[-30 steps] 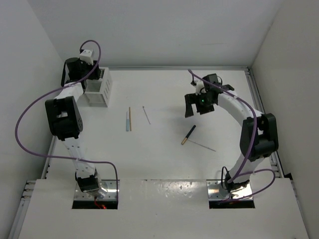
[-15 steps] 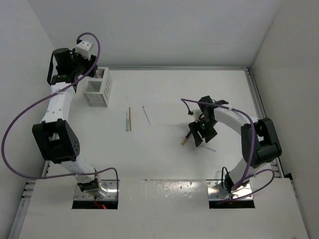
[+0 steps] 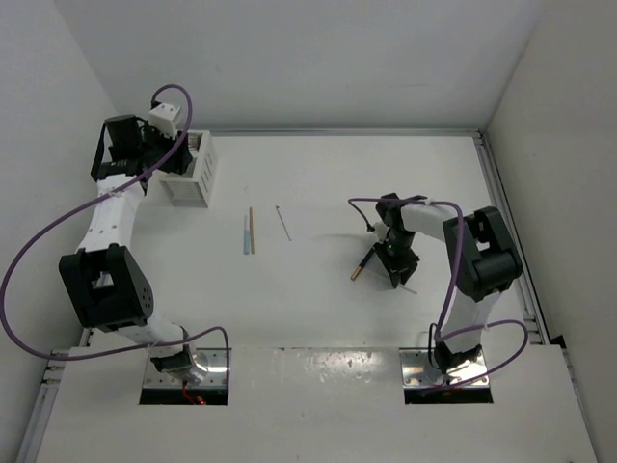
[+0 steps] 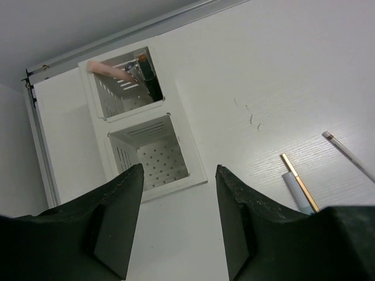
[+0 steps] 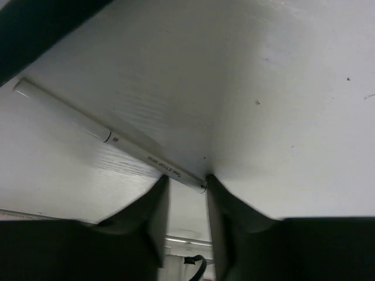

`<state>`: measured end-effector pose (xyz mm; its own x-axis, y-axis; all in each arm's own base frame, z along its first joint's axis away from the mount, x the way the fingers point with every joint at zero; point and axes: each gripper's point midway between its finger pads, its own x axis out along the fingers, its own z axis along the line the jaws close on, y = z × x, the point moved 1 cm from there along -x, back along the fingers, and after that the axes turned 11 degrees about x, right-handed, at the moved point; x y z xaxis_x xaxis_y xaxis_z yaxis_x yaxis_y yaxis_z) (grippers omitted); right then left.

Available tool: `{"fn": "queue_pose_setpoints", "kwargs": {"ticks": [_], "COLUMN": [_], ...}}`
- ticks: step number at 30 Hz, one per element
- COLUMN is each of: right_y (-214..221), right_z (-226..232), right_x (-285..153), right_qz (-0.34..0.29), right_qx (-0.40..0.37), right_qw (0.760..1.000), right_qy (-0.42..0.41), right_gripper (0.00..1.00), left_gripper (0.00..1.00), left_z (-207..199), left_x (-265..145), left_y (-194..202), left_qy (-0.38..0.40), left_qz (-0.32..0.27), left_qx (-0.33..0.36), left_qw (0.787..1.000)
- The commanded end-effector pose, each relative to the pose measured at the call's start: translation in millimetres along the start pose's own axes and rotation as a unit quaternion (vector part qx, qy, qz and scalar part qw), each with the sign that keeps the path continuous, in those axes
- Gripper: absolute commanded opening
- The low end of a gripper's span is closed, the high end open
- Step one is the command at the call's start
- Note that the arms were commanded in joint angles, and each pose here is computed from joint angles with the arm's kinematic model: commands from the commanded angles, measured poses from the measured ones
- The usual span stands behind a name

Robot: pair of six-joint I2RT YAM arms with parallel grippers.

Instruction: Organize the makeup

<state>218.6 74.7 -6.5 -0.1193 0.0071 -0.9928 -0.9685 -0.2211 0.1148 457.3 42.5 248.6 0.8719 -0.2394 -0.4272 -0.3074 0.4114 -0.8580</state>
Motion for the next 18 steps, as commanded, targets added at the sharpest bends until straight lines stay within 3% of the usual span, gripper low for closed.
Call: {"fn": "queue_pose_setpoints", "kwargs": {"ticks": [1,4,7,14,18], "right_y": [-7.2,1.3,5.3,8.1,-10.9], "right_z": [0.1,-2.5,-3.0,0.4,-4.0], "right_x": [4.2,7.9,7.7,-3.1,-36.2], "right_qz": [-0.012,-0.014,-0.02,-0.038,-0.133], "right_qx": [0.018,0.015,0.011,0.035,0.086], "right_qw": [1.0,1.0,1.0,0.999,0.987], "right_qy": [0.006,0.015,0.016,0.013,0.004], "right_gripper": [0.25,0.09,0.0,0.0,0.0], "left_gripper": [0.58,0.58,0.58,0.55,0.55], "left_z": [7.6,6.3,4.6,-10.0,-39.4], "left_x": [-25.1,-25.0,-24.9,-23.5,-25.4], "left_y": [-28.0,-28.7,-29.6,-37.3,-46.3], "left_qy": [-0.021,-0.017,-0.013,0.024,0.09], "left_qz": [-0.039,-0.041,-0.044,-0.063,-0.073], "left_qx": [0.009,0.009,0.005,0.003,0.015], "left_qw": [0.999,0.999,0.999,0.998,0.993]}}
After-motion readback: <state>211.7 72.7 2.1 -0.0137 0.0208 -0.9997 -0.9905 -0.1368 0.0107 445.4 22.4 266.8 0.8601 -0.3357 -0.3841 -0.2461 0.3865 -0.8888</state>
